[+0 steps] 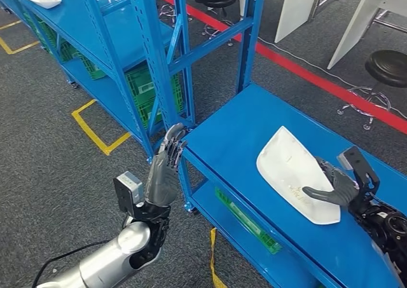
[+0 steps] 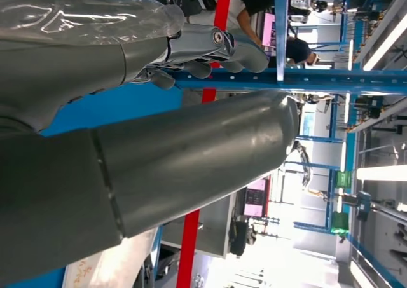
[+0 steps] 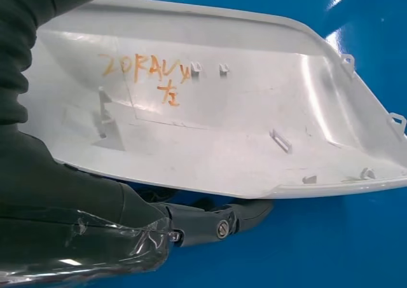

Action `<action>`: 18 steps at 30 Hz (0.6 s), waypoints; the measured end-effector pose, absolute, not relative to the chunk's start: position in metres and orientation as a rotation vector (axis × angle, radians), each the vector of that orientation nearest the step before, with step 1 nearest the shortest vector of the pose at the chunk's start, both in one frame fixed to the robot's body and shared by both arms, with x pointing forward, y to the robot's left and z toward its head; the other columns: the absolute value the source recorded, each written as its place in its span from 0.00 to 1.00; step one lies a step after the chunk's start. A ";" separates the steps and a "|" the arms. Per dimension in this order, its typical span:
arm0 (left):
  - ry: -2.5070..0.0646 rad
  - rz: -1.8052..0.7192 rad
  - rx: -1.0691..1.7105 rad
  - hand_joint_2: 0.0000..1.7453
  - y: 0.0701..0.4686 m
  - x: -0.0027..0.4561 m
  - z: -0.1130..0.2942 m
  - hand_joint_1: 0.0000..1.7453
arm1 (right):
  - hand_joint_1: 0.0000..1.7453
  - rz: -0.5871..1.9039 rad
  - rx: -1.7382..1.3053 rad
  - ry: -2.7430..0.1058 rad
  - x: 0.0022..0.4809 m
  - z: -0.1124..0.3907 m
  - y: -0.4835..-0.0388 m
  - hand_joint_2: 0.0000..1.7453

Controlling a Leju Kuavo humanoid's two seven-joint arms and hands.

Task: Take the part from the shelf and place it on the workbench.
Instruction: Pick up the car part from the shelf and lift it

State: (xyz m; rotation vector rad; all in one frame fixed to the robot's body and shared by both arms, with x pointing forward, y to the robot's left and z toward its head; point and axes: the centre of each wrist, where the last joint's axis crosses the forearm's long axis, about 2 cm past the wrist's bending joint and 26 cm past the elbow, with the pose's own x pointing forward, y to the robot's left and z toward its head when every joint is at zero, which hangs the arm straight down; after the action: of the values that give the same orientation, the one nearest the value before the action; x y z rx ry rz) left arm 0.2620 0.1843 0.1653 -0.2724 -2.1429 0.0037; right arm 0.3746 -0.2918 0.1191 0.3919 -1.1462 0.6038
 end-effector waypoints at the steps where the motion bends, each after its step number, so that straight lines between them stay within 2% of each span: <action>1: -2.143 0.004 -0.272 0.00 0.184 0.262 0.165 0.00 | 0.00 0.613 0.394 -1.140 0.376 0.120 -0.292 1.00; 18: -2.144 0.008 -0.258 0.00 0.185 0.262 0.165 0.00 | 0.00 0.673 0.392 -1.089 0.386 0.120 -0.293 1.00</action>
State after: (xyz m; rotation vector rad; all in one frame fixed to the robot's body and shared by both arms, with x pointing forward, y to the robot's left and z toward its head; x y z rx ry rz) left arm 0.2621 0.1855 0.1649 -0.2576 -2.1442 0.0084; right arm 0.3861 -0.2933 0.1203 0.3923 -1.0888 0.6729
